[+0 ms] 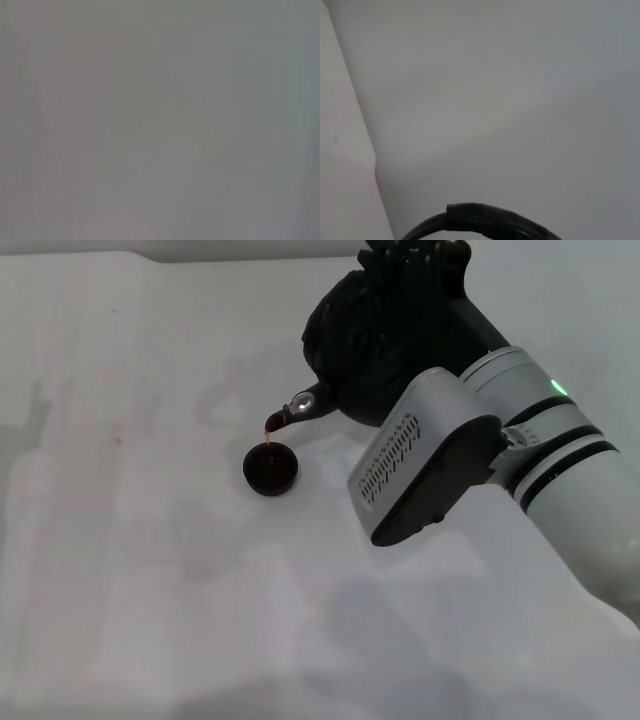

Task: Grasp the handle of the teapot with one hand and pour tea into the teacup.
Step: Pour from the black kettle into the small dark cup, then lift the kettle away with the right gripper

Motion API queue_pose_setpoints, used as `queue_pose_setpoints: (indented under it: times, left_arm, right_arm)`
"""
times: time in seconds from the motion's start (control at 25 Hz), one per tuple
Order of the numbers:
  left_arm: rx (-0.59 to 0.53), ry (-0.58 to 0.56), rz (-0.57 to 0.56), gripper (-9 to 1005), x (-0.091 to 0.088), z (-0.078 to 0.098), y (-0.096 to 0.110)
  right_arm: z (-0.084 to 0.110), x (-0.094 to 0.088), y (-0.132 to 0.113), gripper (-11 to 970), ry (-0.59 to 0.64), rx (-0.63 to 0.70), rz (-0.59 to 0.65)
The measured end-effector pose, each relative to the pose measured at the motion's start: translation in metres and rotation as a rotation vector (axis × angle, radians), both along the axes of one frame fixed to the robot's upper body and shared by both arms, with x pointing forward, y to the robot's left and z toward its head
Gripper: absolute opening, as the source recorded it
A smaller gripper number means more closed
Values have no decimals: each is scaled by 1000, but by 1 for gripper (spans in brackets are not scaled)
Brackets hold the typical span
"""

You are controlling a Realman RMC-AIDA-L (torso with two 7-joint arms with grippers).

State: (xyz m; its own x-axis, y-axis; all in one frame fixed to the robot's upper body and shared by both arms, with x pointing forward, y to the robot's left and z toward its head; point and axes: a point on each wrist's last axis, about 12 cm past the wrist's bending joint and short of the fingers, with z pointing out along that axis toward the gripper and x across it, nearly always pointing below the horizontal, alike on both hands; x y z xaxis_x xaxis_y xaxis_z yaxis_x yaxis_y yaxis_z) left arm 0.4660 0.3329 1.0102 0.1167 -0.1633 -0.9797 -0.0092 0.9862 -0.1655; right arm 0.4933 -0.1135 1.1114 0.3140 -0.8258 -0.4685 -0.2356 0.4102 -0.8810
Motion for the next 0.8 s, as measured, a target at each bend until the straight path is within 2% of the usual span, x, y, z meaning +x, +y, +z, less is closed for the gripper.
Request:
queue_pose_setpoints:
  times: [0.8]
  left_arm:
    - [-1, 0, -2, 866, 0, 0, 0]
  right_arm:
    - [-2, -3, -1, 97, -17, -11, -10]
